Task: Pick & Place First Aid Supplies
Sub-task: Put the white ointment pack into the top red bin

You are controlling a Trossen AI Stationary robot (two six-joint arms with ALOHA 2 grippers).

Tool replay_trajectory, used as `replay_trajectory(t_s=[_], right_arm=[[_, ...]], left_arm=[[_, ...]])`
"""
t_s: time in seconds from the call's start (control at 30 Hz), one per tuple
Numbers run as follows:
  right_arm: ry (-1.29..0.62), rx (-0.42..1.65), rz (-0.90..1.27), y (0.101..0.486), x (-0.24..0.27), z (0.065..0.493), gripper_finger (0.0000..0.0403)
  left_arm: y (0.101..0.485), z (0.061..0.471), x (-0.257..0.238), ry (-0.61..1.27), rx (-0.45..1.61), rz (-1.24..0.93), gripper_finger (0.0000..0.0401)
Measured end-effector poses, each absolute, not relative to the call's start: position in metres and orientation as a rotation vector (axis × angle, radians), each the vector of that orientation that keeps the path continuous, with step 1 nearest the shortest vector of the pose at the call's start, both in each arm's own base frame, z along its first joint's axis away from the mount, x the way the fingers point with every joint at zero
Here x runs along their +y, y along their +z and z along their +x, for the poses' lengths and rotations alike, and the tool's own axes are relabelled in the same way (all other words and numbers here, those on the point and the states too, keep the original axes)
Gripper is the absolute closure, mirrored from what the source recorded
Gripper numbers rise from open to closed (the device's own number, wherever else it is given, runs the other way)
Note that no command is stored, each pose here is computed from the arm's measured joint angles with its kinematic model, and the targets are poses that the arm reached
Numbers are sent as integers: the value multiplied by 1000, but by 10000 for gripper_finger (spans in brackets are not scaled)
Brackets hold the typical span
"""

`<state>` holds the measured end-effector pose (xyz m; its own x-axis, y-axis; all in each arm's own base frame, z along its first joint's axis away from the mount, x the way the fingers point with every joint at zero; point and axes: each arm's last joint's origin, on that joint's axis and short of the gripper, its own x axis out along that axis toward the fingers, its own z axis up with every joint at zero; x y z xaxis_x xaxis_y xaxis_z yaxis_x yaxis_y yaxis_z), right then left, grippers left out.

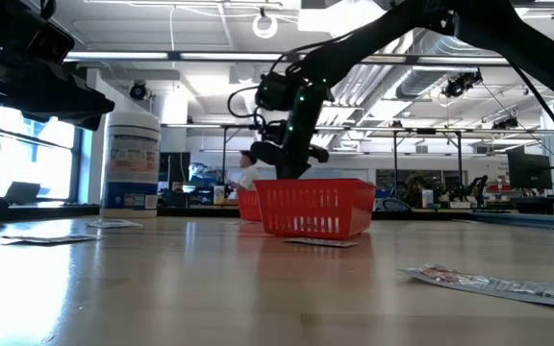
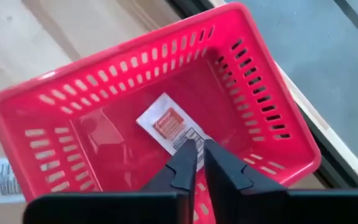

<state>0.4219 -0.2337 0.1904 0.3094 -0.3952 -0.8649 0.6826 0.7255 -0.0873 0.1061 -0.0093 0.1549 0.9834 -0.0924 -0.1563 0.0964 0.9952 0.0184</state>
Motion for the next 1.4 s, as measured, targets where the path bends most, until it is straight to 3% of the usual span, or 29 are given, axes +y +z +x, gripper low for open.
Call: replay_trajectory(t_s=[0.17,0.3,0.53,0.73,1.03,1.4], right_arm=[[-722,984,411,205,-235,425,337],[-622,1020,346,231,-207,438,324],[-264,1165,89,261,-80,465,323],[75,1155,-6,263,45,471,323],[351,1134,-68,226,165,450,323],[434,1453,6,157,184,408,286]], left_arm=[[155,106,-9,-95,156,26,380],[155,106,-9,-95,156,26,380],[155,106,-9,-95,156,26,380],[155,106,-9,-95,156,26,380],[155,106,-9,-95,156,26,380],[155,106,-9,-95,156,26,380]])
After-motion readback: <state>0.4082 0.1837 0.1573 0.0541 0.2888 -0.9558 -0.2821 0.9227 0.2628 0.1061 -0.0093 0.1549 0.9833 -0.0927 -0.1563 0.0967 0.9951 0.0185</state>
